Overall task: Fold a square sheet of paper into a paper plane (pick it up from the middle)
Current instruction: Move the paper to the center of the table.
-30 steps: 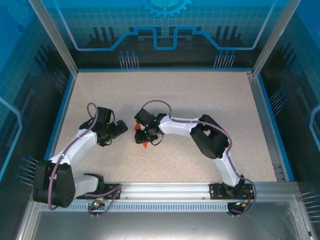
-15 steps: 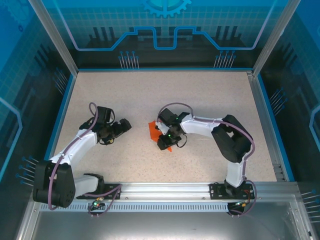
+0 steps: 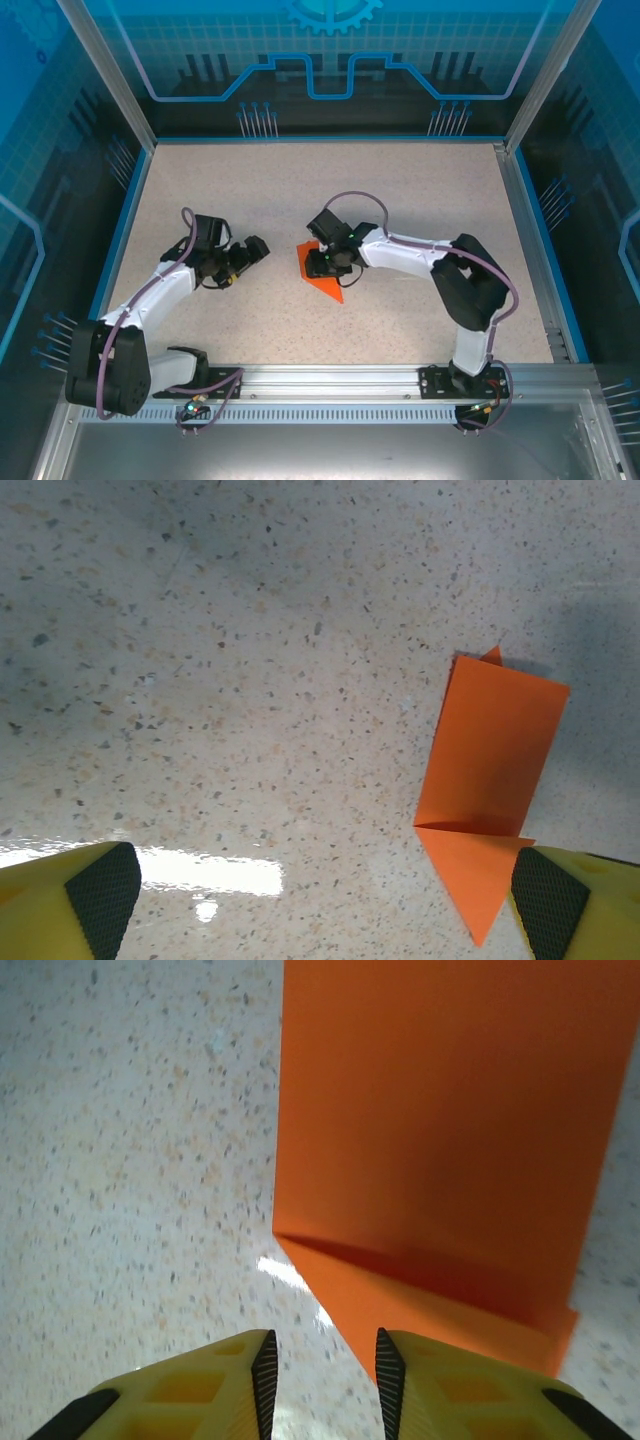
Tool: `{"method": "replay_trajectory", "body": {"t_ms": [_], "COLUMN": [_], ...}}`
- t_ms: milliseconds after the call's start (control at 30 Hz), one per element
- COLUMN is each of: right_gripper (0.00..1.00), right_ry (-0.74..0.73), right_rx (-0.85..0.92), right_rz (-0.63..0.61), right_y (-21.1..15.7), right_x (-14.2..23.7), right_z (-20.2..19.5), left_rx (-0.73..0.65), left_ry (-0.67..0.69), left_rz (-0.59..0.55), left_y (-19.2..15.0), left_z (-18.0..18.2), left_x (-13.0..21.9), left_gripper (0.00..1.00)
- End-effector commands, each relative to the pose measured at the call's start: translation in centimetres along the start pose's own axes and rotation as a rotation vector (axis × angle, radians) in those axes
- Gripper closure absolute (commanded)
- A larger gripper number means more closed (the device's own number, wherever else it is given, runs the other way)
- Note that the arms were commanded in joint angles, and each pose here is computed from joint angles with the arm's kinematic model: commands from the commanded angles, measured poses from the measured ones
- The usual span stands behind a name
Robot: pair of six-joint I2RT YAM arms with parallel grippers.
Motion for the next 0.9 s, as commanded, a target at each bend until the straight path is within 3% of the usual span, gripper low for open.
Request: {"method": "replay_trajectory", "body": {"t_ms": [0,233,467,533,700,867], "right_gripper": [0.66,0.67,0.68,0.68,0.67,0.70], "right_ry": [-0.031,-0.008,-0.001,0.003,0.111,0.104], "right_rx": [-0.040,0.100,0.303,0.296,0.209,0.072], "right_rz": [0.016,0.129,0.229,0.198,-0.009,-0.066], "right_y": [0.2,-1.6,-4.3,-3.7,-1.3,-1.6], "right_x": [-1.5,-3.4,-2.6,-1.4,1.7,1.4], "right_z": [0.3,0.7,-0.4,-0.7,0.6,-0.8], "left_rx": [0.000,-0.025,-0.051,-0.058,-0.045,-0.046], "left_ry": [-0.035,-0.037,-0.036,-0.037,-0.047,-0.062], "left_rz": [0.037,0.060,0.081,0.087,0.098,0.121], "left_y": [-0.7,-1.2,-1.8,-2.1,-2.7,-3.8], "left_z": [-0.2,-0.6,-1.1,-1.2,-1.4,-1.8], "left_x": [-0.3,-0.8,-1.2,-1.4,-2.0,-2.3], "left_gripper": [0.02,0.01,0.02,0.01,0.02,0.02]}}
Point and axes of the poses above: each hand's point on the last joint's axis, 136 mm out from that joint toward the fingers, its own x axis back along the fingers, its own z axis along the line the jaws close on, y = z × x, the point moved 9 cm from there along x, back along the fingers, and after that the axes turned 7 degrees about x, right-handed, at the moved point
